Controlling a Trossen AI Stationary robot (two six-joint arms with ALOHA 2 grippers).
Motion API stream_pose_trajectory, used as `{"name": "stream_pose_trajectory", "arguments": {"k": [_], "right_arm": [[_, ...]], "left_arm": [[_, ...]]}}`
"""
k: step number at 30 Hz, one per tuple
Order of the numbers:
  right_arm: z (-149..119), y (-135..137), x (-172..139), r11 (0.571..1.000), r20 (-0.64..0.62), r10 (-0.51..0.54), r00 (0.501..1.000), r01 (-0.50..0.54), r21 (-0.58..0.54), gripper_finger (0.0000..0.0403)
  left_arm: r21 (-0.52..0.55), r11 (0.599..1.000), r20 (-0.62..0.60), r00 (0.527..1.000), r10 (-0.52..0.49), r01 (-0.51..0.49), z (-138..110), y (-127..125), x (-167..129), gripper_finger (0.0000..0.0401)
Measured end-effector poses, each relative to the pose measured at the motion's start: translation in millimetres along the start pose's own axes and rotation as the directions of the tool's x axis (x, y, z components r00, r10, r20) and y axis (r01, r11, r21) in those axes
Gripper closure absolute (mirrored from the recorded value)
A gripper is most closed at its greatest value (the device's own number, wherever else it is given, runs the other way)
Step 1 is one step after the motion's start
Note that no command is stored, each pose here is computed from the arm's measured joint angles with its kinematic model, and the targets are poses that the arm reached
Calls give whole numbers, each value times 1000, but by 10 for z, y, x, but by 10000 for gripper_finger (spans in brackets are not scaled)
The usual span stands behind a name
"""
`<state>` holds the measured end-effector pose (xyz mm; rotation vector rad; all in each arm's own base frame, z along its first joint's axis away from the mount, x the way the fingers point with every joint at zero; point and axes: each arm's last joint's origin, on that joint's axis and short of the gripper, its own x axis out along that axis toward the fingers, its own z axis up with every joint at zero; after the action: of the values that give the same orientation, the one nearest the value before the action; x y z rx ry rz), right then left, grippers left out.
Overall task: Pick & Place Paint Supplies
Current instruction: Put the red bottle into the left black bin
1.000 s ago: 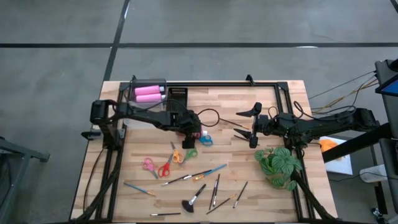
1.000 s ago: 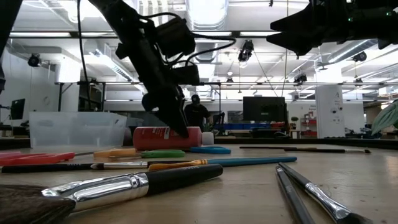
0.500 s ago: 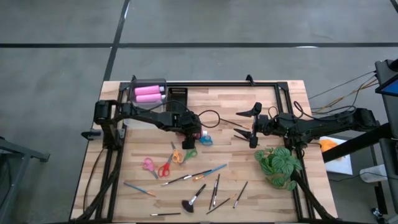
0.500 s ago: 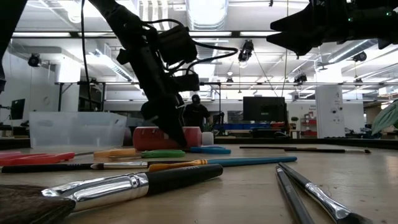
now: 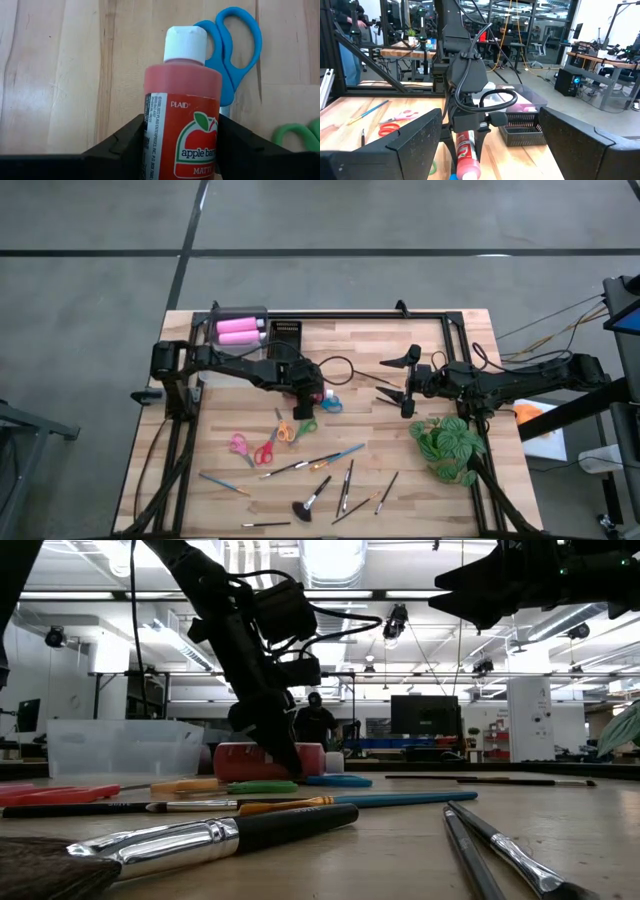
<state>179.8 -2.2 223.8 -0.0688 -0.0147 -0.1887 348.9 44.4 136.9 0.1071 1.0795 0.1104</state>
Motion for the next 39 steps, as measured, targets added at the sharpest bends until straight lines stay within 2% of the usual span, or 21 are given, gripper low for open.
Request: {"name": "stream_pose_trajectory", "arguments": {"k": [7,15,21,28,31,35,39], "right_arm": [[0,0,0,1000,0,0,1000,0,0,72],[0,0,0,1000,0,0,1000,0,0,72],[-3,1,0,1000,-3,1,1000,-1,-1,72],[-6,1,0,1000,-6,1,1000,-1,-1,72],[-6,1,0,1000,-6,1,1000,-1,-1,72],[-7,1,1,1000,-7,1,1000,-1,-1,72],[-7,1,1,1000,-6,1,1000,-1,-1,72]], "left_arm": [[-15,1000,50,999,11,-11,62,30,-235,211],[-11,987,66,985,158,-158,53,120,-807,211],[-52,932,35,932,361,-359,-70,214,-1301,211],[-107,879,13,884,468,-464,-246,386,-1711,211],[-134,861,-42,871,490,-491,-347,516,-1784,211],[-233,814,-132,847,516,-532,-480,746,-1817,211],[-245,777,-213,814,540,-580,-611,1015,-1826,211]]}}
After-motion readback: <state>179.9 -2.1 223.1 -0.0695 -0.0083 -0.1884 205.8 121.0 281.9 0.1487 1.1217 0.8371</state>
